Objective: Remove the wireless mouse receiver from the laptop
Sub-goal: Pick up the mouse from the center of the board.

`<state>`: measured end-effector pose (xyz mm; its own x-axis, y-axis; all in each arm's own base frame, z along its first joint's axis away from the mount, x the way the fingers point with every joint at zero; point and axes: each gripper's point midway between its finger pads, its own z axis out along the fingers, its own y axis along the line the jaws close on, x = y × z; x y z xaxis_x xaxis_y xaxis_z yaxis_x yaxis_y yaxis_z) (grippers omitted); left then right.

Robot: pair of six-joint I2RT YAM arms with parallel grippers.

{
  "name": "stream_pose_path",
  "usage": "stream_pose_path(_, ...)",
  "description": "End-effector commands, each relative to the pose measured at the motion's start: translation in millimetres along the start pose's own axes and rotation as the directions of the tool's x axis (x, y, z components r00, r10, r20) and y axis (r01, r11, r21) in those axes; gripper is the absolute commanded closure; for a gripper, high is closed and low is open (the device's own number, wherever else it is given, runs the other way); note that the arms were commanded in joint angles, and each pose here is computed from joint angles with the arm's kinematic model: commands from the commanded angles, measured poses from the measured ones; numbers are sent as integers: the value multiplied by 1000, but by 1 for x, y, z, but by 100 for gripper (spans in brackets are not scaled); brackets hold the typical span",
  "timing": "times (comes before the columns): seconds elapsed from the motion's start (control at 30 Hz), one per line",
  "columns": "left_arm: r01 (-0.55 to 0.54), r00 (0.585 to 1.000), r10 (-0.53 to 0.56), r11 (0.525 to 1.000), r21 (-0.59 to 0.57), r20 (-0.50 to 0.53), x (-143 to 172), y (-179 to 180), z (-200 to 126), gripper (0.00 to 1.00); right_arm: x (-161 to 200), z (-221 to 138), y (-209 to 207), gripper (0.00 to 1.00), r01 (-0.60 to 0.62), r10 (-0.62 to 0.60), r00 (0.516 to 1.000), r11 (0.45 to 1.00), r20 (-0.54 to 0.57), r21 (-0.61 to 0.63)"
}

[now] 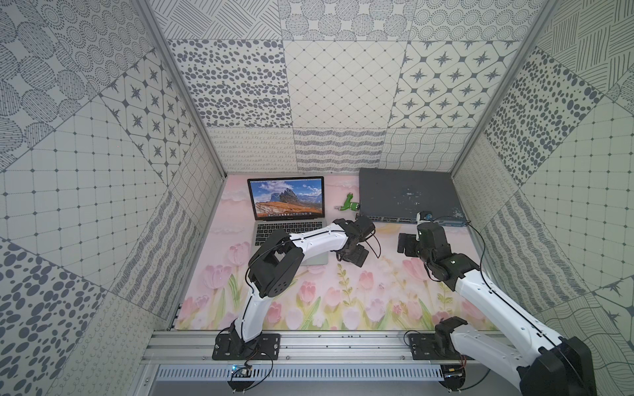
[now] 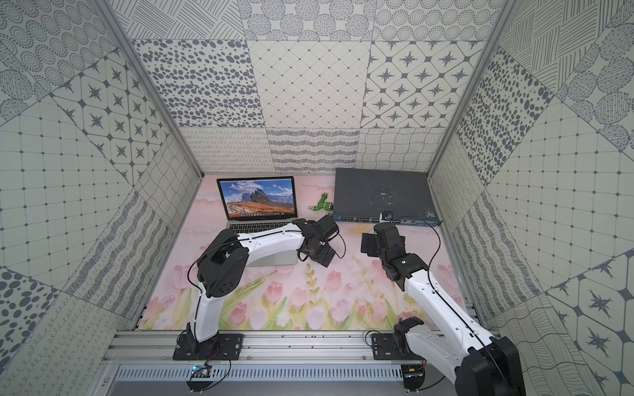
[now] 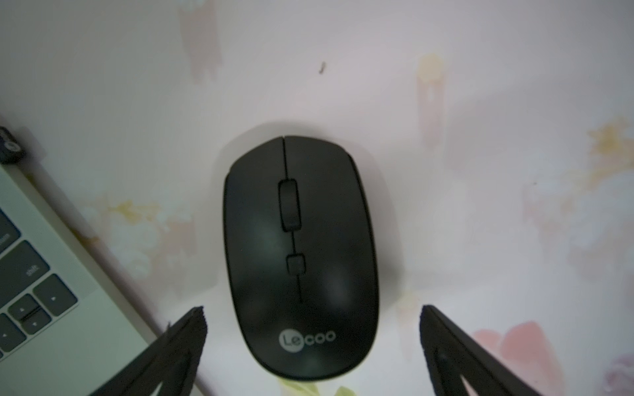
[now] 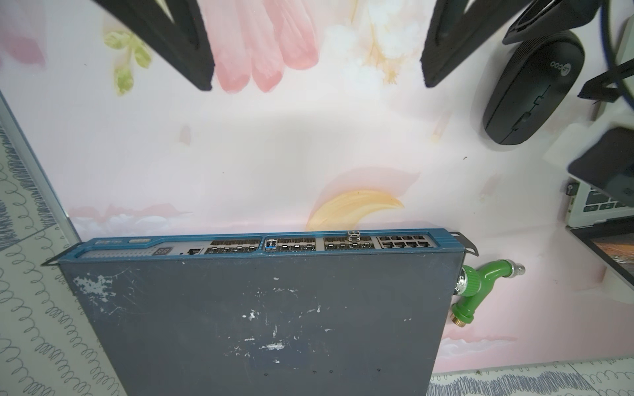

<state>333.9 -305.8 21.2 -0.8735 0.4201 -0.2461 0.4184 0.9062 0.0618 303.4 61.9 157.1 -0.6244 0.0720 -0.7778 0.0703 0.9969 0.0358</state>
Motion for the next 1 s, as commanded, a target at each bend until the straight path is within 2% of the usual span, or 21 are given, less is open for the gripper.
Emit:
stream_pose_path(0.0,15,997,-17,1000,-27,-77,11,11,8,1,5,4,1,3,-11,10,1000,1000,-10,-1)
stream_pose_path(0.2,41,994,-42,999,-14,-97,10,14,17,3,5,5,1,3,-11,11,1000,1000,-11,-3)
stream_pose_path(0.6,71,990,-72,997,-10,-120,2,17,29,21,8,7,4,3,-8,7,1000,1000,-25,-18)
stream_pose_path(0.8,67,989,-67,998,-1,-129,-3,14,34,24,9,7,6,3,-8,7,999,1000,-32,-27)
stream_pose_path(0.97,68,990,-64,998,20,-128,-4,10,32,42,10,9,7,3,-6,4,999,1000,-38,-29)
